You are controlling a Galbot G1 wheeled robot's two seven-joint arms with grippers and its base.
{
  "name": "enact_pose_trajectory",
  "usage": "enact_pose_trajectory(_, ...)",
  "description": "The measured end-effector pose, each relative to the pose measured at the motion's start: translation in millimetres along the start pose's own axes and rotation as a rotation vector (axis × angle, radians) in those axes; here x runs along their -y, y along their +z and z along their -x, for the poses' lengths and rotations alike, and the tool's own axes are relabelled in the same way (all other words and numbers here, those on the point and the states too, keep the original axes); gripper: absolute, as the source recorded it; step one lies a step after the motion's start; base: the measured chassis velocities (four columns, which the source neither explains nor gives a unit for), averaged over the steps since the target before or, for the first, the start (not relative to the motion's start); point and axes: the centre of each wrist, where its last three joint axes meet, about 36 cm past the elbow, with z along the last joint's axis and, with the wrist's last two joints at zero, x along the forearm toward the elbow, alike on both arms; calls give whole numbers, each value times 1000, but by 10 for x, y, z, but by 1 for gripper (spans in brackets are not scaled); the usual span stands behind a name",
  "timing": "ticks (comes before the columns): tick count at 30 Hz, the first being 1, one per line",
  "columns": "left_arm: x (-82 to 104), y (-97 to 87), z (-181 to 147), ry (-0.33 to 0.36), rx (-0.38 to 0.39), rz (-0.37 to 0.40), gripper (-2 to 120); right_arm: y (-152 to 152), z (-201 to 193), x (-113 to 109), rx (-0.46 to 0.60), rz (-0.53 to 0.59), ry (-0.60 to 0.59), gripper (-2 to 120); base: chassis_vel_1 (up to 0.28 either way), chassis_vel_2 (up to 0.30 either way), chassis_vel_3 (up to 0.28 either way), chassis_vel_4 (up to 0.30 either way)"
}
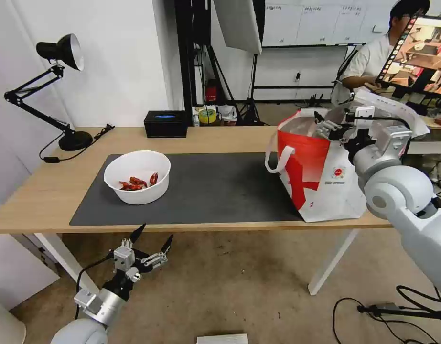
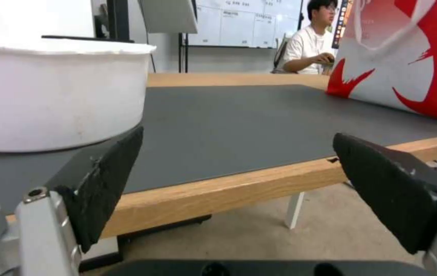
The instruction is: Pick up the trash from the table and place it into the takeout bag.
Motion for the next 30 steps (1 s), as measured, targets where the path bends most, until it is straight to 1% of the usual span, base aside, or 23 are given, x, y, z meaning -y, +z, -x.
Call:
enact_pose_trajectory(4,10,-21,1,3,1,-6,100,-50,-29,-35,22,28,-29,100,0,0,0,0)
enact_pose_trajectory(7,20,-22,4,3,0,-10,100,-90,-102,-127,38,57,-83,100,0,0,0,0)
enact_pose_trajectory(8,20,-22,4,3,0,-10,100,-90,-102,-127,38,57,-83,100,0,0,0,0)
enact_pose_trajectory(11,35,-17,15,2,3,-14,100,-51,-234,-268,40,84,-152,100,0,0,0,0)
enact_pose_trajectory(12,35,-17,15,2,3,-14,100,-51,-234,-268,40,84,-152,100,0,0,0,0)
enact_pose_trajectory(15,34,-16,19,0,8,-11,100,91,-437,-415,35,115,-242,100,0,0,0,0)
enact_pose_trajectory(16,34,-16,19,0,8,-11,100,91,-437,-415,35,115,-242,100,0,0,0,0)
enact_pose_trajectory(19,41,-2,13,-6,11,-11,100,255,-627,-569,26,129,-289,100,0,0,0,0)
enact_pose_trajectory(20,41,-2,13,-6,11,-11,100,255,-627,-569,26,129,-289,100,0,0,0,0)
enact_pose_trajectory(23,52,10,10,-7,12,-10,100,432,-785,-685,10,132,-306,100,0,0,0,0)
enact_pose_trajectory(24,52,10,10,-7,12,-10,100,432,-785,-685,10,132,-306,100,0,0,0,0)
enact_pose_trajectory(27,59,15,7,-9,13,-12,100,677,-950,-754,-6,115,-305,100,0,0,0,0)
enact_pose_trajectory(28,59,15,7,-9,13,-12,100,677,-950,-754,-6,115,-305,100,0,0,0,0)
enact_pose_trajectory(30,58,25,-9,-12,12,-12,100,882,-1107,-809,-28,110,-290,100,0,0,0,0)
